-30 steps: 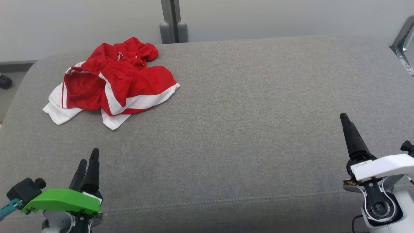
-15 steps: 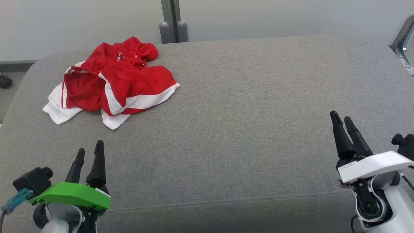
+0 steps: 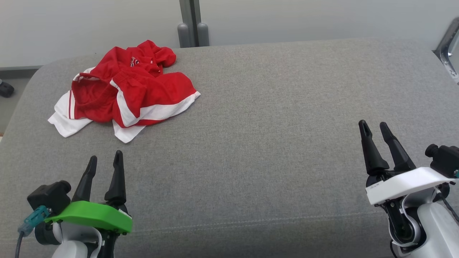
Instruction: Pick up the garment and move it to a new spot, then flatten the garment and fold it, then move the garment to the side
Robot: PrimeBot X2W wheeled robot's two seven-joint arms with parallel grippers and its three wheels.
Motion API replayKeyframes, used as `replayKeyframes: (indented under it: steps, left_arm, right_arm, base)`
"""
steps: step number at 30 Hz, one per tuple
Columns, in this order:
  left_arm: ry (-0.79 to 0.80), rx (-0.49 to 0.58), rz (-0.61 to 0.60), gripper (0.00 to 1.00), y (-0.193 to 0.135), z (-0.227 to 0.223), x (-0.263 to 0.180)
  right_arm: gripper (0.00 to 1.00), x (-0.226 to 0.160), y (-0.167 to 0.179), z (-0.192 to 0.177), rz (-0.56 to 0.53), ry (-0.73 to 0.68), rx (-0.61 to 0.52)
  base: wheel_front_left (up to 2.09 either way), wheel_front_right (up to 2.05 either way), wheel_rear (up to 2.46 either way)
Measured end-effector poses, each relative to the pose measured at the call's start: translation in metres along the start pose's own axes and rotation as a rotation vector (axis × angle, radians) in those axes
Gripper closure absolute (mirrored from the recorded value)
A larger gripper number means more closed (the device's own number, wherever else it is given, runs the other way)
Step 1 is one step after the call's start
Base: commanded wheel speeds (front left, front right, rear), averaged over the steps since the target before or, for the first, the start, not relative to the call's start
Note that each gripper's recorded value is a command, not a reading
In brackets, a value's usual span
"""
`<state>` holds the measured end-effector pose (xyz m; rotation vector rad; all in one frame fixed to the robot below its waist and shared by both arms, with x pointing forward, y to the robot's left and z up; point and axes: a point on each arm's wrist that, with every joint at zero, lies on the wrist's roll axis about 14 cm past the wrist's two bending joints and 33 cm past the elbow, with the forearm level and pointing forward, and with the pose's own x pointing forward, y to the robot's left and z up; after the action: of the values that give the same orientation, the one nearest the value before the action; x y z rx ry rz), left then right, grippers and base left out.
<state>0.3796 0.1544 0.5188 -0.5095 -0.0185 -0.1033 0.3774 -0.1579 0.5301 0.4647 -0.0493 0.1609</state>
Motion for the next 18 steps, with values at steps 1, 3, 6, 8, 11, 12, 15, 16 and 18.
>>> replayKeyframes:
  steps: [1, 3, 6, 8, 11, 12, 15, 16, 18]
  left_arm:
    - [-0.004, 0.009, -0.003, 0.00, -0.001, 0.001, 0.000]
    - [-0.013, 0.039, -0.009, 0.00, -0.003, 0.002, 0.000]
    - [-0.026, 0.074, -0.016, 0.00, -0.005, 0.004, 0.000]
    - [-0.032, 0.104, -0.025, 0.00, -0.007, 0.005, 0.001]
    - [-0.049, 0.136, -0.040, 0.00, -0.011, 0.008, 0.001]
    - [-0.052, 0.151, -0.046, 0.00, -0.012, 0.008, 0.001]
    - [-0.064, 0.191, -0.063, 0.00, -0.017, 0.010, 0.001]
    - [-0.069, 0.203, -0.068, 0.00, -0.018, 0.010, 0.001]
    - [-0.079, 0.236, -0.081, 0.00, -0.021, 0.012, 0.001]
  right_arm:
    - [0.00, 0.000, 0.001, 0.000, 0.003, -0.001, -0.011]
    - [0.00, 0.000, 0.002, 0.000, 0.012, -0.004, -0.042]
    - [0.00, 0.000, 0.005, 0.002, 0.026, -0.012, -0.085]
    - [0.00, 0.000, 0.007, 0.004, 0.032, -0.022, -0.118]
    - [0.00, 0.000, 0.010, 0.005, 0.046, -0.031, -0.157]
    - [0.00, 0.000, 0.011, 0.005, 0.052, -0.032, -0.176]
    - [0.00, 0.000, 0.013, 0.007, 0.062, -0.043, -0.219]
    - [0.00, 0.000, 0.014, 0.007, 0.063, -0.047, -0.236]
    - [0.00, 0.000, 0.016, 0.008, 0.074, -0.054, -0.262]
  base:
    - [0.00, 0.00, 0.00]
    - [0.00, 0.00, 0.00]
    - [0.00, 0.00, 0.00]
    - [0.00, 0.00, 0.00]
    - [0.00, 0.00, 0.00]
    - [0.00, 0.00, 0.00]
    - [0.00, 0.00, 0.00]
    - [0.00, 0.00, 0.00]
    - [0.00, 0.00, 0.00]
